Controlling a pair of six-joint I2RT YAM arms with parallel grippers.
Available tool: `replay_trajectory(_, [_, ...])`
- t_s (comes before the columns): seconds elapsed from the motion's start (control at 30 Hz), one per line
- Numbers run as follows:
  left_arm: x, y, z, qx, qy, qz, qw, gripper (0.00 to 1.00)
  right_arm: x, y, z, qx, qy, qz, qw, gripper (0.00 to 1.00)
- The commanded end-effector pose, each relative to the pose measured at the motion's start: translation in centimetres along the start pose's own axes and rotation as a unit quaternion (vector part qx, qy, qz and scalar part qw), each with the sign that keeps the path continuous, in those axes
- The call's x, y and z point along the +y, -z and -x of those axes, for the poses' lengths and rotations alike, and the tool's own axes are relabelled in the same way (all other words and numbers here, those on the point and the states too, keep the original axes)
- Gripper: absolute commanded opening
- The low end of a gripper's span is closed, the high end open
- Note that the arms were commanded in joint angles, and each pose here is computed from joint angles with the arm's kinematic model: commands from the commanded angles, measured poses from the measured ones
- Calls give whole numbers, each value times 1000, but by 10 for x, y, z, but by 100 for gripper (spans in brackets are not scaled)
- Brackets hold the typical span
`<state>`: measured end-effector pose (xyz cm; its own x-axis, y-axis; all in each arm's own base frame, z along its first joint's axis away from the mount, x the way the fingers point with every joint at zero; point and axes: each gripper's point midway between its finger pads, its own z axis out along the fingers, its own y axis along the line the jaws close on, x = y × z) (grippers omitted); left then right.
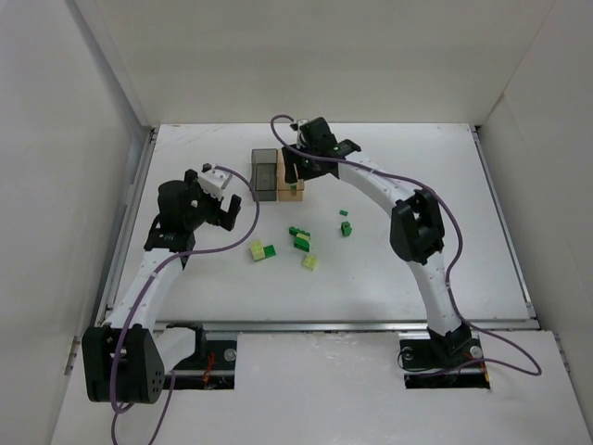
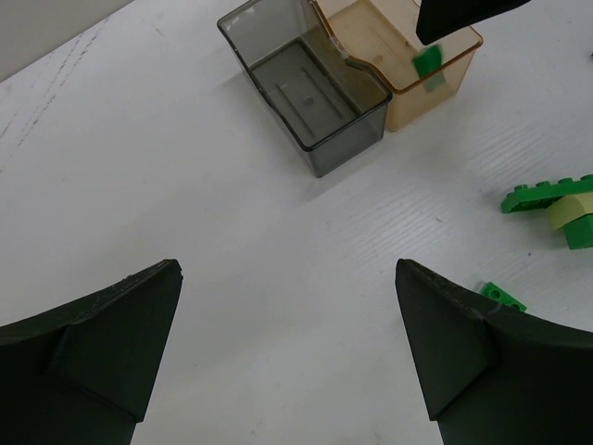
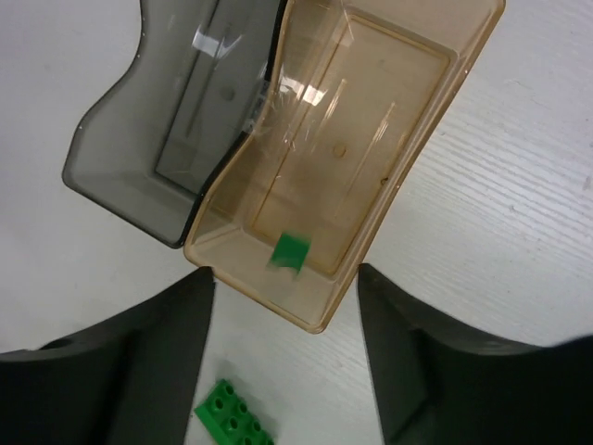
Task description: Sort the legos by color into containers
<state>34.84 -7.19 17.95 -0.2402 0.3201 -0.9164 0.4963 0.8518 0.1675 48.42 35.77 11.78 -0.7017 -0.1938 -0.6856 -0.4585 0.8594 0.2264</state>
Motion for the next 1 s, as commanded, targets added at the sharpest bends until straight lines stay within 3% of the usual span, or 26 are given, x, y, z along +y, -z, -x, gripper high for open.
replay_trajectory(0.0, [-3, 4, 13, -29, -9, -6, 1000, 100, 18, 34, 41, -51, 13, 36, 998, 74])
replay_trajectory(0.17, [-5, 4, 13, -30, -4, -10, 999, 100, 22, 60, 53, -70, 15, 36, 997, 78])
replay_trajectory(0.3, [-5, 4, 13, -30, -4, -10, 999, 100, -24, 80, 41, -46, -32, -31, 998, 78])
replay_trajectory(0.47, [-7, 5, 10, -26, -2, -12, 1000, 100, -80, 98, -51, 63, -43, -148, 986, 77])
replay_trajectory(0.57, [-9, 4, 7, -29, -3, -15, 999, 100, -86, 103, -102, 119, -44, -152, 980, 77])
replay_trajectory(0.73, [-13, 0, 4, -29, -2, -29, 999, 100, -82, 103, -133, 134, -53, -129, 981, 78])
replay_trajectory(0.9, [-18, 0, 3, -29, -16, -45, 998, 100, -78, 86, -148, 144, -62, -109, 982, 67])
replay_trajectory(0.97, [-18, 1, 1, -25, -19, -47, 998, 100, -80, 81, -150, 149, -62, -110, 981, 54])
